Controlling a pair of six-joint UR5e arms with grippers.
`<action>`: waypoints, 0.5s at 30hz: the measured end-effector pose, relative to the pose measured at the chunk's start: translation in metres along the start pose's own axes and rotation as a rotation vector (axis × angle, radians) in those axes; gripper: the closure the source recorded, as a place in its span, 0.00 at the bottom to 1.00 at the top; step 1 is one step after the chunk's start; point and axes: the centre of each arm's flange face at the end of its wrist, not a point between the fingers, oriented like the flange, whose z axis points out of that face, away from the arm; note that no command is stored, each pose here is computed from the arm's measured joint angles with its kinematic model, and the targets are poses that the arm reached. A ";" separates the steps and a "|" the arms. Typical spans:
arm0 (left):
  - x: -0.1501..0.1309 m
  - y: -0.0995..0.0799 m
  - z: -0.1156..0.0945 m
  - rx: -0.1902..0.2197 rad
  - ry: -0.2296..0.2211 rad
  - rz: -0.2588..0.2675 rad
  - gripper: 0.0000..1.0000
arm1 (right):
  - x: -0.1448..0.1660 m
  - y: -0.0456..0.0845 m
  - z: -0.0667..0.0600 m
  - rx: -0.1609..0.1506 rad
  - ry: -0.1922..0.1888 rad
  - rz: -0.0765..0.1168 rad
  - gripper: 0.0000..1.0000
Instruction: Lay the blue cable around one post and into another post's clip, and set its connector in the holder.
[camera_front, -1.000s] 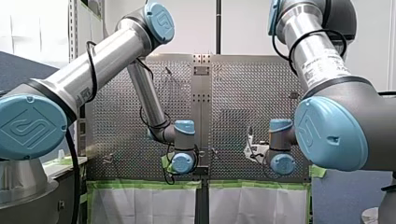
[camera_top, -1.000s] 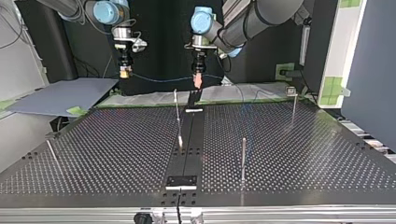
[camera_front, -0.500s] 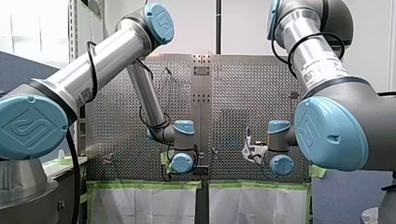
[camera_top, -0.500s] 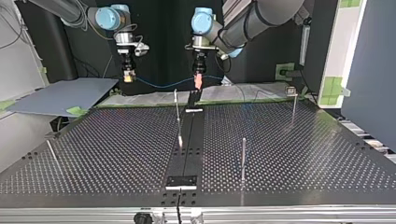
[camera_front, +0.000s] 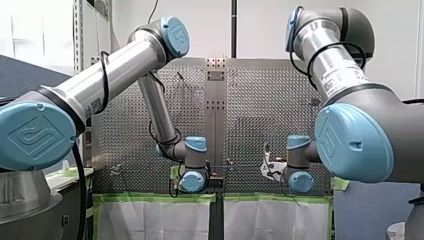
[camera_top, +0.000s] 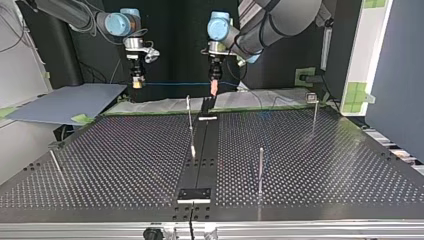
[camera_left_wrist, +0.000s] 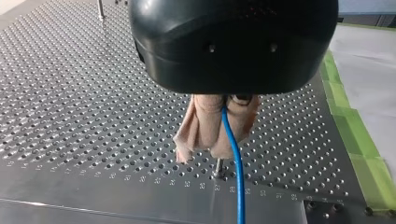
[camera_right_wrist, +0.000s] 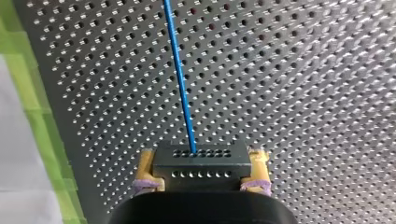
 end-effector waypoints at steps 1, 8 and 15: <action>0.000 0.000 0.001 0.002 -0.003 0.000 1.00 | -0.001 0.000 0.000 0.000 -0.002 -0.003 1.00; -0.006 -0.003 0.017 0.022 -0.022 -0.005 1.00 | -0.002 0.003 0.007 -0.006 0.001 -0.016 1.00; -0.008 -0.011 0.030 0.050 -0.022 -0.014 1.00 | 0.002 0.010 0.019 -0.018 0.006 -0.014 1.00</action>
